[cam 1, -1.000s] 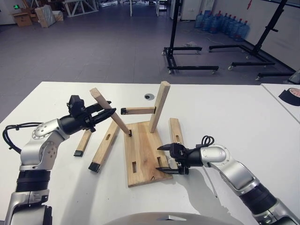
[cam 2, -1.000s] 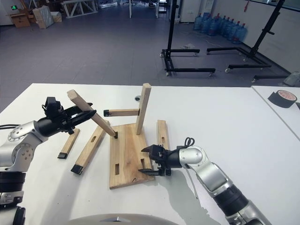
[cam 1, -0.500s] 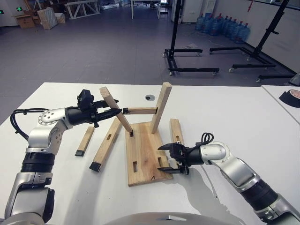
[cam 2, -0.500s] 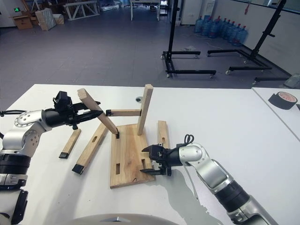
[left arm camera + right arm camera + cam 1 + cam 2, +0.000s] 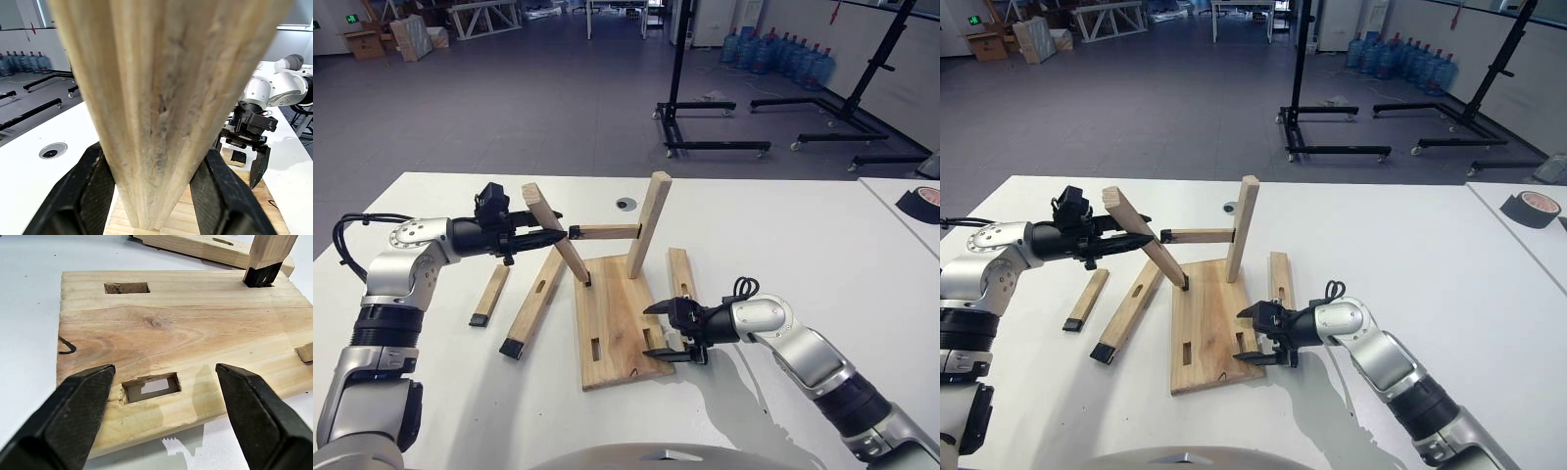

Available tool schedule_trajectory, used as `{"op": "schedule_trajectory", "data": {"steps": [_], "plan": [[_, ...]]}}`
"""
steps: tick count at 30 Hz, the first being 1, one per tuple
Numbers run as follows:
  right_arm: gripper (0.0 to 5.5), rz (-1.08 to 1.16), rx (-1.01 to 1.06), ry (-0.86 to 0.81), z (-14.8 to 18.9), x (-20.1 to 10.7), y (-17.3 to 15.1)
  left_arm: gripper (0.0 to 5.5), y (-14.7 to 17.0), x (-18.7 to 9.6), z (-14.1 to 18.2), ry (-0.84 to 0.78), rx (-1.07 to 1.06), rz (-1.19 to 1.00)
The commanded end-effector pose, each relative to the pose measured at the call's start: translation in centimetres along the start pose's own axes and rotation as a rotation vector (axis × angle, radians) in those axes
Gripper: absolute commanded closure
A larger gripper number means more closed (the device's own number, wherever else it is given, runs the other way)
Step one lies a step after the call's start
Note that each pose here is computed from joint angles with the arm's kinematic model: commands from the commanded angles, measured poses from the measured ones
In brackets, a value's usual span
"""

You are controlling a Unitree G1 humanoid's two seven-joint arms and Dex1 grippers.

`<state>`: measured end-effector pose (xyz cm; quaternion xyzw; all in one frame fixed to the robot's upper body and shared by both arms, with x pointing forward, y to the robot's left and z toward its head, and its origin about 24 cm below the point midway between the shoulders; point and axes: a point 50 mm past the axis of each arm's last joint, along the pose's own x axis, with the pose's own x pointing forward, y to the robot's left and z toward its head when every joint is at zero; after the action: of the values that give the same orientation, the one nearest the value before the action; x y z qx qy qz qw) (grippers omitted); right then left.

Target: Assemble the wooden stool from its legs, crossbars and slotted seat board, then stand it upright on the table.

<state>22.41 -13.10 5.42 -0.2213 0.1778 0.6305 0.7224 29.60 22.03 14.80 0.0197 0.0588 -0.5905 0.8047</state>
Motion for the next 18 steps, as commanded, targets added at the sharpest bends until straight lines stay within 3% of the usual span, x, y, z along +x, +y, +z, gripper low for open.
{"op": "schedule_trajectory", "data": {"steps": [1,11,18], "plan": [[1.71,0.003,0.078,0.119,-2.5,0.0,0.5,3.48,-0.6,0.9,-3.0,0.100,-0.105,-0.051],[1.71,0.042,0.084,0.115,-2.3,0.4,1.1,3.48,1.6,1.4,-5.7,0.126,-0.216,0.076],[1.71,0.051,0.087,0.114,-2.3,0.6,1.4,3.48,1.2,1.5,-7.6,0.187,-0.253,0.054]]}}
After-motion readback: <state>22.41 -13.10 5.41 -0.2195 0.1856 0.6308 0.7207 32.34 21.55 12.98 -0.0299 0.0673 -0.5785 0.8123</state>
